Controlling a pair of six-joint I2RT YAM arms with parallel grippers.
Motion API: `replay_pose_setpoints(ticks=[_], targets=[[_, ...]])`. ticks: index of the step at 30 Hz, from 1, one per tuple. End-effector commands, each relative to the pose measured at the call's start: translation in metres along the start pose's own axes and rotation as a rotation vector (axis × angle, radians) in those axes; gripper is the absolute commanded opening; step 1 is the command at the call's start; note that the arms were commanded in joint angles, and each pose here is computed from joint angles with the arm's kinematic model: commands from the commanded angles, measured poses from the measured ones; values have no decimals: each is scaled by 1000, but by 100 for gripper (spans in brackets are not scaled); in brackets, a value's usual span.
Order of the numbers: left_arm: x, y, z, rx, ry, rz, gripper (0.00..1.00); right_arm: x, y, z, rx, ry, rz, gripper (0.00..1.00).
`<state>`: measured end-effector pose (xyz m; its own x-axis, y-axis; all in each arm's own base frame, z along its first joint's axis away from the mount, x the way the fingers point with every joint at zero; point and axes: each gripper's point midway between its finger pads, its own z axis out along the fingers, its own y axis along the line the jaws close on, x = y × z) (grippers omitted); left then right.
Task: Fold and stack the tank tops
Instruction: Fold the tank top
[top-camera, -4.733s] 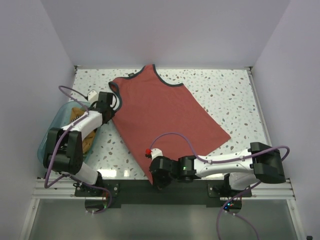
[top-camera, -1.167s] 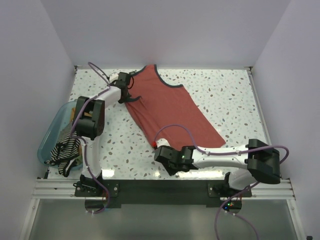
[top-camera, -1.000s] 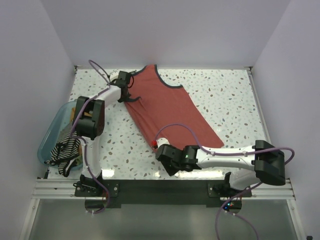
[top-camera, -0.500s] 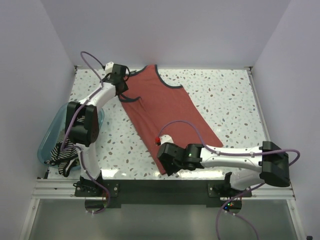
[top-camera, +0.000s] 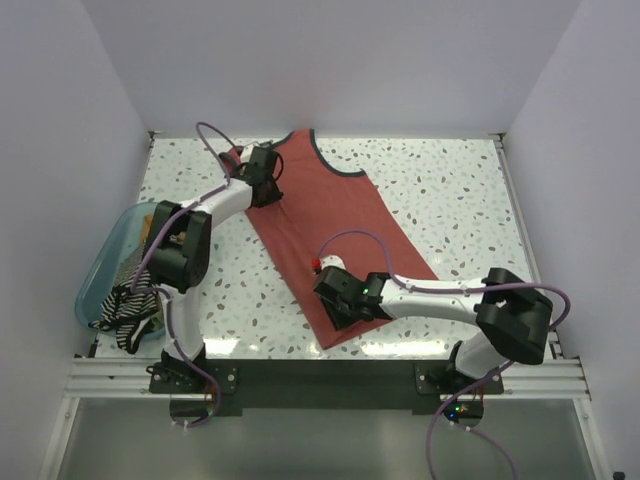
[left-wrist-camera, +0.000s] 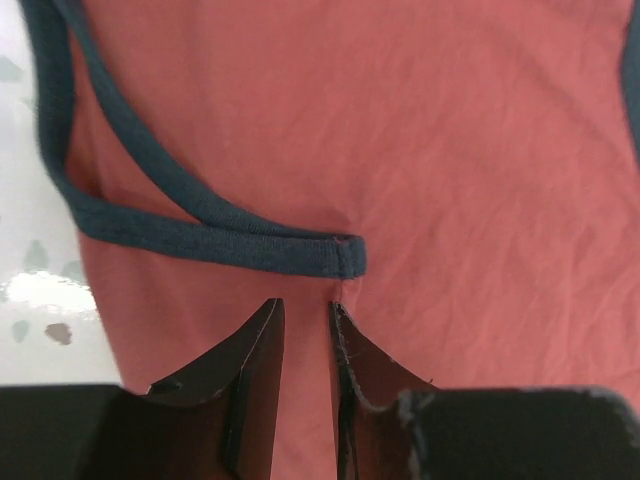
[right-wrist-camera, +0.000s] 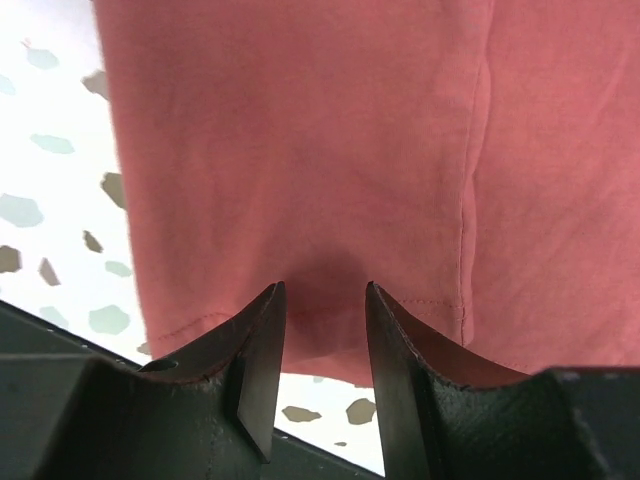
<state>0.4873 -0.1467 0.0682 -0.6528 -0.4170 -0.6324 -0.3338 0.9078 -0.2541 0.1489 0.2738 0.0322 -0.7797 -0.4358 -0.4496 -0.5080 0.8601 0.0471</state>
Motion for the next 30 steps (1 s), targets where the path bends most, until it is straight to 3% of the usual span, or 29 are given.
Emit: replay_pose_setpoints(ticks=[1, 7, 12, 20, 26, 30], targets=[[7, -12, 16, 69, 3, -41, 29, 1, 5, 5, -36, -24, 5, 41], [17, -17, 40, 66, 41, -8, 29, 24, 28, 11, -85, 24, -4, 40], [17, -20, 49, 62, 59, 30, 29, 35, 76, 10, -192, 53, -27, 39], [11, -22, 44, 80, 61, 120, 34, -8, 172, -3, -411, -4, -28, 40], [-12, -36, 25, 131, 19, 164, 49, -50, 181, -28, -440, -121, -8, 51], [-36, -55, 4, 200, -31, 157, 55, -70, 156, -53, -405, -198, 33, 53]])
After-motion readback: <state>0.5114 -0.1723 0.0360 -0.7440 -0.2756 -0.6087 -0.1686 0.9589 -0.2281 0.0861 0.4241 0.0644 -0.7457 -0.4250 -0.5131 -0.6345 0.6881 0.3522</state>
